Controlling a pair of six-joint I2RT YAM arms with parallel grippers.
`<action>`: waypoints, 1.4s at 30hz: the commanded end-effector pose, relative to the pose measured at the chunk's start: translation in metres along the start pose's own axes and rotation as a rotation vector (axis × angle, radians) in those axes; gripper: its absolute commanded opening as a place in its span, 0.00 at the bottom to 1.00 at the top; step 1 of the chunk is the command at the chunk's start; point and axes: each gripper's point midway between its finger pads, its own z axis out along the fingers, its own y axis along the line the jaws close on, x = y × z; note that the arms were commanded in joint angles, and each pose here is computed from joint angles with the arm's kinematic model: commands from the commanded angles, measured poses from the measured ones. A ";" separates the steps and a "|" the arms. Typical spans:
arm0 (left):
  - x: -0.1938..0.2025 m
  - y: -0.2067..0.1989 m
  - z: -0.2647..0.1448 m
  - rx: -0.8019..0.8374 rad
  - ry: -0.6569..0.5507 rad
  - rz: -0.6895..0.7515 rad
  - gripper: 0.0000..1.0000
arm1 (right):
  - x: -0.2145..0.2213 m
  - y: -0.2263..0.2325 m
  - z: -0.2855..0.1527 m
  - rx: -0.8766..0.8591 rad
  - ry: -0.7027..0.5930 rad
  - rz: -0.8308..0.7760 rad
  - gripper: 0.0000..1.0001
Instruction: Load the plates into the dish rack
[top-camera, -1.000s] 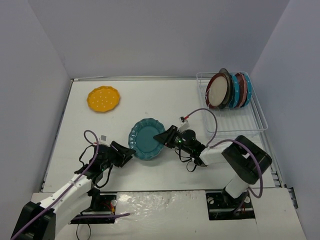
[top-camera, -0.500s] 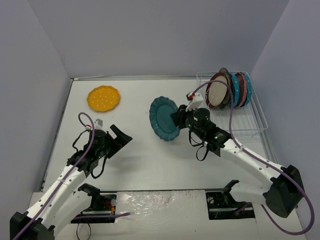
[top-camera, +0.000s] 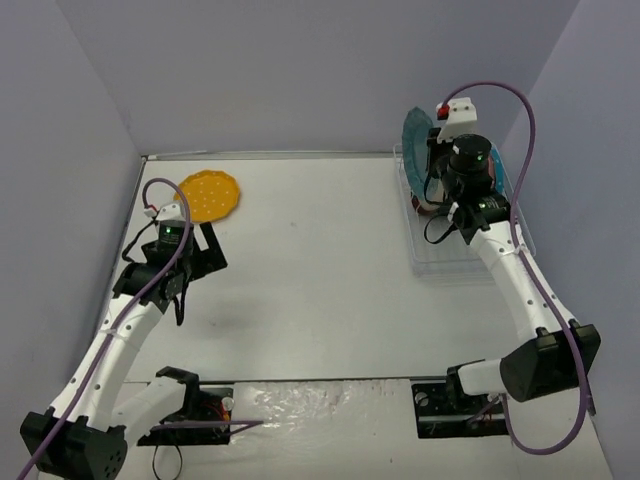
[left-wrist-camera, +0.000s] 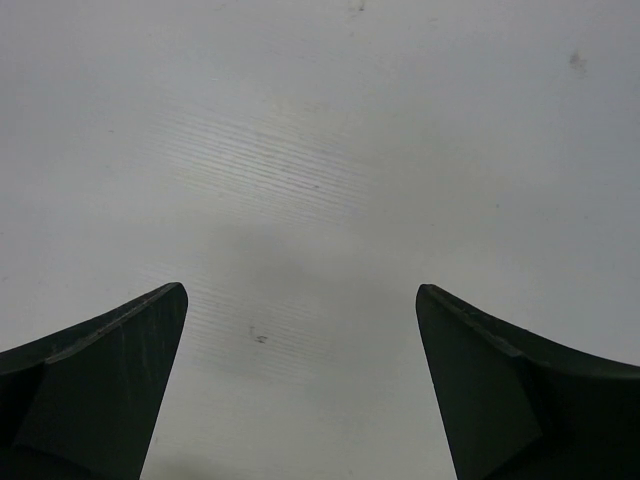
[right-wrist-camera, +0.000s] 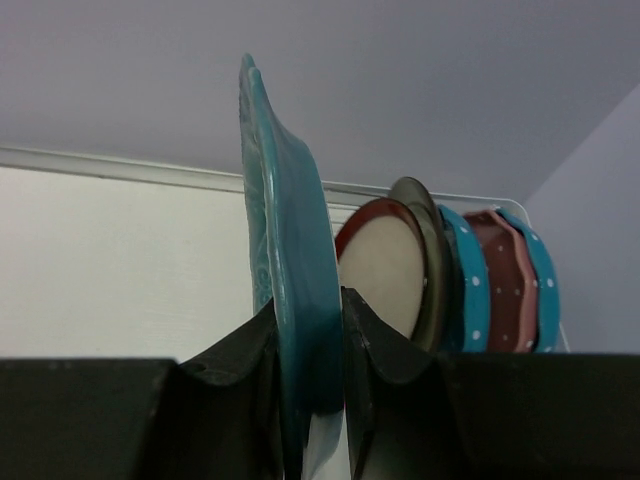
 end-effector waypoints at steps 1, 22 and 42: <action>-0.012 0.013 0.003 -0.036 -0.002 0.092 0.97 | -0.061 -0.025 0.031 0.038 -0.179 -0.049 0.00; 0.002 0.029 0.019 -0.034 0.070 0.001 0.97 | 0.055 -0.054 0.128 0.163 -0.007 0.009 0.00; 0.006 0.032 0.032 -0.002 0.124 -0.099 0.97 | 0.053 -0.049 0.091 0.119 0.011 0.076 0.67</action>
